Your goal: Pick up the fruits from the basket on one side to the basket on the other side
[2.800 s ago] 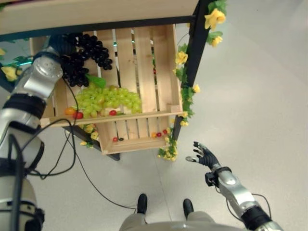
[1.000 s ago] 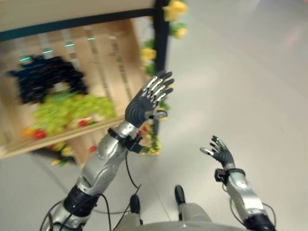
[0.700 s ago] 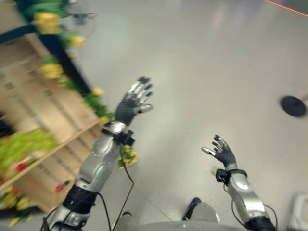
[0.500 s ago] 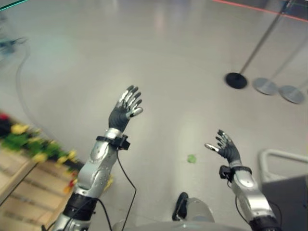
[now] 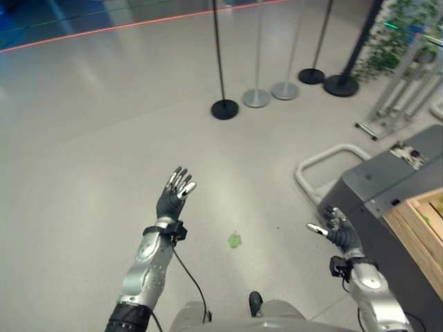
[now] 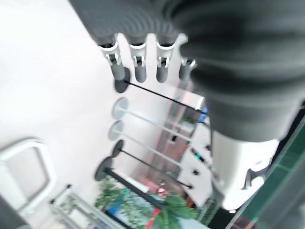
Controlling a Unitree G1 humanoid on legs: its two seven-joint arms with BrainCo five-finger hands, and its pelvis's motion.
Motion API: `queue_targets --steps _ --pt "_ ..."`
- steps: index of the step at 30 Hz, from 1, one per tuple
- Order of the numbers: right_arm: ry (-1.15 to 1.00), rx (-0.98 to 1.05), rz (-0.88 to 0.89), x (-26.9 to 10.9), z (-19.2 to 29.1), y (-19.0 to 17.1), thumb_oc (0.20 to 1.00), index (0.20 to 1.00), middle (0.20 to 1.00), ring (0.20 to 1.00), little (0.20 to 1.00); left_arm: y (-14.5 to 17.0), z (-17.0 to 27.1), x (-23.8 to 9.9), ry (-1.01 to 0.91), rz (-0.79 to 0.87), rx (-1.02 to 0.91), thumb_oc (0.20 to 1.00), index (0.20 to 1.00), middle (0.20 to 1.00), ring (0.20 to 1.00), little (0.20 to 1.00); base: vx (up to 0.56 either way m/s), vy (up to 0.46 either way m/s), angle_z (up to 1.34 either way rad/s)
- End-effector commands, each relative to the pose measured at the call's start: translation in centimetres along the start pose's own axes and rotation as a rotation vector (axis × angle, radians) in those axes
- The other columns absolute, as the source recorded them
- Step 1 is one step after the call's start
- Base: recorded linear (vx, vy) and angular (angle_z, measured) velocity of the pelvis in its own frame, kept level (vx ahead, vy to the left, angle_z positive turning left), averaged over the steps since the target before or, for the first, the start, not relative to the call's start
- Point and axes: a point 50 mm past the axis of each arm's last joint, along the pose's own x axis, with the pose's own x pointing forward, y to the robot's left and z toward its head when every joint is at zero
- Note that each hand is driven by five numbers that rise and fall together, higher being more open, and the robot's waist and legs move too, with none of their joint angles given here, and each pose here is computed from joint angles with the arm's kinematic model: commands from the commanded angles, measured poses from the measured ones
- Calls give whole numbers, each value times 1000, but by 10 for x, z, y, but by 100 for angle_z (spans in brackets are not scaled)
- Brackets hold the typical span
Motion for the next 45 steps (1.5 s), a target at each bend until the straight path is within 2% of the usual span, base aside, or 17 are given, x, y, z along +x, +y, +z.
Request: queue_targets --steps 1,9,15,18,30,34,38,45 --pt "-150 19 5 8 31 0 1000 1000 1000 1000 1000 -3 27 1 -157 -4 56 1000 1000 1000 1000 1000 183 153 -125" --pt "-144 60 -6 5 28 0 1000 1000 1000 1000 1000 -8 24 7 -145 -29 96 1000 1000 1000 1000 1000 92 170 -93" --pt "-196 129 32 16 42 23 1000 1000 1000 1000 1000 -7 39 10 -196 -16 171 1000 1000 1000 1000 1000 20 146 -69" --pt "-185 143 17 13 39 22 1000 1000 1000 1000 1000 -2 38 9 -190 2 168 1000 1000 1000 1000 1000 149 17 -66" --pt "-206 69 -42 17 46 8 1000 1000 1000 1000 1000 2 43 14 -212 53 146 1000 1000 1000 1000 1000 109 -157 -53" --pt "-210 13 -17 16 47 5 1000 1000 1000 1000 1000 6 37 12 -198 73 130 1000 1000 1000 1000 1000 140 -265 -39" --pt "-228 -41 34 21 56 3 1000 1000 1000 1000 1000 20 26 0 -158 136 35 1000 1000 1000 1000 1000 258 -332 -65" --pt "-249 -69 31 25 64 2 1000 1000 1000 1000 1000 19 16 -3 -111 125 26 1000 1000 1000 1000 1000 250 -232 -31"
